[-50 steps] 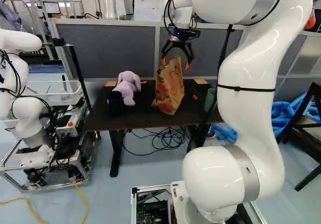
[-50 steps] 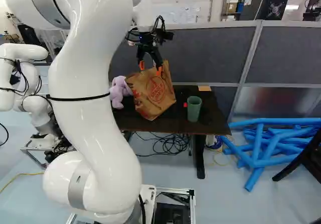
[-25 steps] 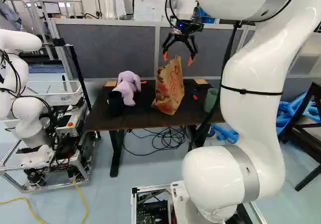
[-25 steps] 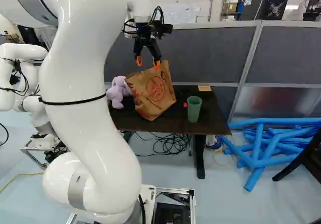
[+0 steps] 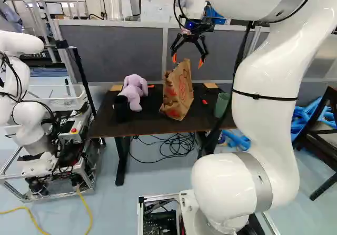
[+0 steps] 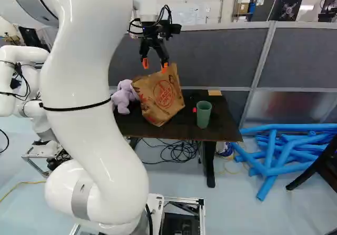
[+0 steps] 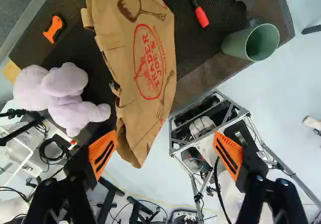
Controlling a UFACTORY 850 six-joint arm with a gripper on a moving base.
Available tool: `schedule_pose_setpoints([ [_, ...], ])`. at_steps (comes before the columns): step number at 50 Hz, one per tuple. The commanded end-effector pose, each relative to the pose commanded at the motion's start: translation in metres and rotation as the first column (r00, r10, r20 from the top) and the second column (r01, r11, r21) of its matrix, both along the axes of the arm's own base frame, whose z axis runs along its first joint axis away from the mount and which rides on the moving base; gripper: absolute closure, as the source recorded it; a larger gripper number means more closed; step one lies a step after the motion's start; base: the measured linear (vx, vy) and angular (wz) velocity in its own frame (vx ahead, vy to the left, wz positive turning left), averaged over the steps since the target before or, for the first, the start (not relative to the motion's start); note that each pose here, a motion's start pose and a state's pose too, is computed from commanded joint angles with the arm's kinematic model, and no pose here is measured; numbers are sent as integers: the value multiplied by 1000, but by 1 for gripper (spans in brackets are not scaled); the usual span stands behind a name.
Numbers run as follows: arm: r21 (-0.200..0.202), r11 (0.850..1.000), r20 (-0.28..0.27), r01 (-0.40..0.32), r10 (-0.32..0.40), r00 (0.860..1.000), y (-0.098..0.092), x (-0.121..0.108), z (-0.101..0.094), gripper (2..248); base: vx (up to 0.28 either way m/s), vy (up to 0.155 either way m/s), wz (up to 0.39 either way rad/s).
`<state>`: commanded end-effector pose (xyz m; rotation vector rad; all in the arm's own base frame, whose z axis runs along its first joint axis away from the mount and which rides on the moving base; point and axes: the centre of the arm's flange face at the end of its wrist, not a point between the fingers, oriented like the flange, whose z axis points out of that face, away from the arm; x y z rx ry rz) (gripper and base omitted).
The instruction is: Pick up the bag on the ground and place it on the table
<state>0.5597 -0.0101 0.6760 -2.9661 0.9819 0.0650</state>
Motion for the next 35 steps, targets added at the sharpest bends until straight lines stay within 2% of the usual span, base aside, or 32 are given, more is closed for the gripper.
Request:
schedule_pose_setpoints([
  [12,0,1000,0,0,0,1000,0,0,0,3,-60,0,4],
  [35,0,1000,0,0,0,1000,0,0,0,3,-111,1,8],
])
